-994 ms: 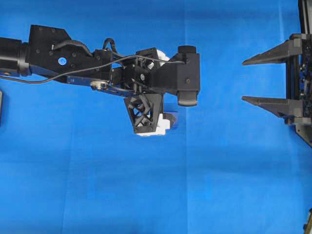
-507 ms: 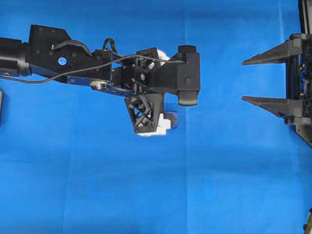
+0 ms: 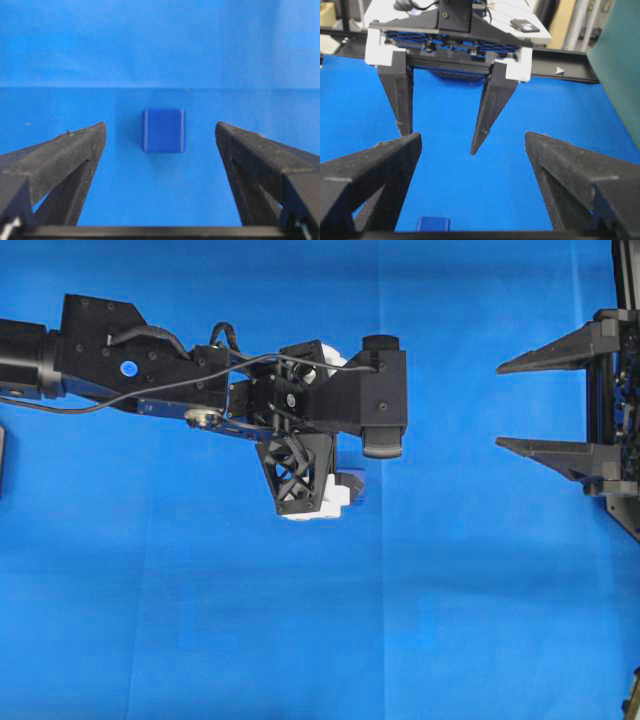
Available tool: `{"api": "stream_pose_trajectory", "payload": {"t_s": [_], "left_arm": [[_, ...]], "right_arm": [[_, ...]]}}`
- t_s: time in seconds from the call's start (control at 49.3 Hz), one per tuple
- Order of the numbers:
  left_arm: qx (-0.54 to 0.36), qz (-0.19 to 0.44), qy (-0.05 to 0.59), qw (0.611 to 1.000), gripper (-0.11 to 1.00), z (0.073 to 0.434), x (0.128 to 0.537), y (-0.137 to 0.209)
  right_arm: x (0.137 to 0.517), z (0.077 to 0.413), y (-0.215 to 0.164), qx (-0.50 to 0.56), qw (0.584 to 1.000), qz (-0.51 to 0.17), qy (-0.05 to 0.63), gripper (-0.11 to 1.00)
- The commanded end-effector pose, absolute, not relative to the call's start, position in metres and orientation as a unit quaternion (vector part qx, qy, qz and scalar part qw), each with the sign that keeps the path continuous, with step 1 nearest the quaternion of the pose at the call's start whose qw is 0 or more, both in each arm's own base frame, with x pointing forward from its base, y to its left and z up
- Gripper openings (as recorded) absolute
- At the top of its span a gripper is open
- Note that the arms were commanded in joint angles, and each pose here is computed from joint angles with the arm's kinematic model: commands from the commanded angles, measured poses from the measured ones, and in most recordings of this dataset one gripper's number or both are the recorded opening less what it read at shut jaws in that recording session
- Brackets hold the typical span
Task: Handover the blue block to the right arm after grasping it with the left arm, then place it in the designated position.
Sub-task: 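Lower the open left gripper down over the blue cube, then close the left gripper on the blue cube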
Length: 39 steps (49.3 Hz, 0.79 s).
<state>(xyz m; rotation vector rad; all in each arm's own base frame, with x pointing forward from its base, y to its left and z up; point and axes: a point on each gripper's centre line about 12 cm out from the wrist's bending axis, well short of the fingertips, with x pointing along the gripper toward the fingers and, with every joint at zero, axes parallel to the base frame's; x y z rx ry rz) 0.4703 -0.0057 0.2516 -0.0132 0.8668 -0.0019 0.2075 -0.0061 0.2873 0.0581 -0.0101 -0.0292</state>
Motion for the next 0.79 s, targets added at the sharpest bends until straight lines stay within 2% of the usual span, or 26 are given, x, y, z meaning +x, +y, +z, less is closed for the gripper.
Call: {"api": "stream_pose_trajectory", "payload": {"t_s": [0.0, 0.385, 0.77], "left_arm": [[-0.005, -0.004, 0.402, 0.915, 0.93, 0.254, 0.473, -0.009], [-0.004, -0.009, 0.392, 0.92, 0.93, 0.199, 0.479, -0.014], [-0.009, -0.008, 0.435, 0.9, 0.93, 0.132, 0.488, -0.018]], "right_arm": [[0.21, 0.297, -0.007, 0.031, 0.999, -0.015, -0.018, 0.97], [0.21, 0.296, -0.007, 0.03, 0.999, -0.016, -0.017, 0.97], [0.21, 0.294, -0.009, 0.03, 0.999, -0.021, -0.014, 0.97]]}}
